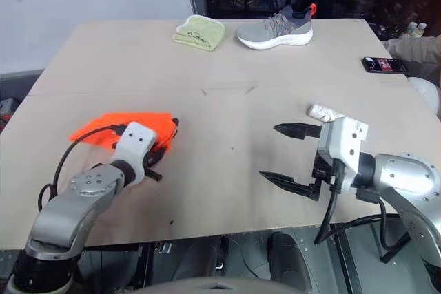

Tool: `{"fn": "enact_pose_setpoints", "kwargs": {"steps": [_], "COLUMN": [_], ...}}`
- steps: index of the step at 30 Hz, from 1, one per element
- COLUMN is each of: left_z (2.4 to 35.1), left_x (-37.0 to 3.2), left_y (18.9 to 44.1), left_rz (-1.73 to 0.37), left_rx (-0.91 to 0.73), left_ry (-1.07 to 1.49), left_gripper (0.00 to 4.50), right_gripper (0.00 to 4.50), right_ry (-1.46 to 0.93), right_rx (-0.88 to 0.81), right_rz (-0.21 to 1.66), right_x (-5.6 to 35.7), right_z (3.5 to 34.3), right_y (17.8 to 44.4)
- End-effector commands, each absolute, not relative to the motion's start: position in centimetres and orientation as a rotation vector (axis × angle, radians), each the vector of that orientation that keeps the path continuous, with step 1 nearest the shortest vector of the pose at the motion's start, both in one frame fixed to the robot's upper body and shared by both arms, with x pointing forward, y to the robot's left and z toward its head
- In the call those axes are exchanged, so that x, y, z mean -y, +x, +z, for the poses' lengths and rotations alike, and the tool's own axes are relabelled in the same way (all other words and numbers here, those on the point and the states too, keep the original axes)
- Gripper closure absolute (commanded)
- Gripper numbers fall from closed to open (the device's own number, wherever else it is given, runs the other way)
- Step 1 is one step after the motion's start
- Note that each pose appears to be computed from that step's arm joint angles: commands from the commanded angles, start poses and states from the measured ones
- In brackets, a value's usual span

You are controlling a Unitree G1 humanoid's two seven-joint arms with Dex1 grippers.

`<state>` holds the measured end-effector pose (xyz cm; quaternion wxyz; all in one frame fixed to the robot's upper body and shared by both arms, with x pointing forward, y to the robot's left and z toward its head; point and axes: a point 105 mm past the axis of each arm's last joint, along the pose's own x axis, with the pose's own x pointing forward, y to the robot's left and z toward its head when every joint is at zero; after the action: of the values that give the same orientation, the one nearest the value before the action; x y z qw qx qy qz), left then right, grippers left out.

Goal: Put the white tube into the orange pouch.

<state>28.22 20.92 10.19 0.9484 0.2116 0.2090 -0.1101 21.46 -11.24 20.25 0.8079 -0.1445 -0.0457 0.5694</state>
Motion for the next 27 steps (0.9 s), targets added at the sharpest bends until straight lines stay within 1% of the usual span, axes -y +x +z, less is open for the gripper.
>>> {"fn": "enact_pose_setpoints", "kwargs": {"steps": [1,4,6,8,10,12,14,16,19,22,23,27], "left_z": [11.6,12.9,14.4,16.8,19.2,21.2,22.9,24.0,25.2,25.2,25.0,23.7], "left_x": [-21.6,-21.2,-20.3,-19.8,-20.2,-19.9,-18.8,-18.1,-17.1,-16.4,-16.4,-15.9], "left_y": [28.2,28.2,28.1,28.3,29.0,29.2,28.9,29.1,29.8,30.7,30.9,32.4], "left_rz": [-0.211,-0.31,-0.459,-0.614,-0.687,-0.772,-0.938,-1.045,-1.133,-1.172,-1.175,-1.131], "left_rx": [-0.355,-0.28,-0.218,-0.131,-0.091,-0.083,-0.121,-0.159,-0.198,-0.234,-0.242,-0.274], "left_ry": [0.434,0.415,0.335,0.248,0.183,0.095,-0.056,-0.123,-0.152,-0.07,-0.049,0.056], "left_gripper": [4.4,4.4,4.4,4.4,4.4,4.4,4.4,4.4,4.4,4.4,4.4,4.4], "right_gripper": [0.0,0.0,0.0,0.0,0.0,0.0,0.0,0.0,0.0,0.0,0.0,0.0], "right_ry": [-0.329,-0.33,-0.331,-0.328,-0.322,-0.312,-0.303,-0.29,-0.29,-0.358,-0.364,-0.443], "right_rx": [0.135,0.143,0.152,0.162,0.172,0.18,0.185,0.182,0.135,0.089,0.087,-0.011], "right_rz": [1.231,1.221,1.212,1.201,1.19,1.176,1.158,1.133,1.07,0.896,0.866,0.604], "right_x": [11.0,11.1,11.1,11.1,11.1,11.1,11.1,11.1,11.3,12.6,12.8,16.4], "right_z": [20.6,20.5,20.6,20.6,20.6,20.7,20.8,20.7,20.3,20.0,20.0,19.0], "right_y": [21.3,21.6,21.7,21.9,22.1,22.2,22.4,22.7,23.4,25.2,25.5,29.1]}}
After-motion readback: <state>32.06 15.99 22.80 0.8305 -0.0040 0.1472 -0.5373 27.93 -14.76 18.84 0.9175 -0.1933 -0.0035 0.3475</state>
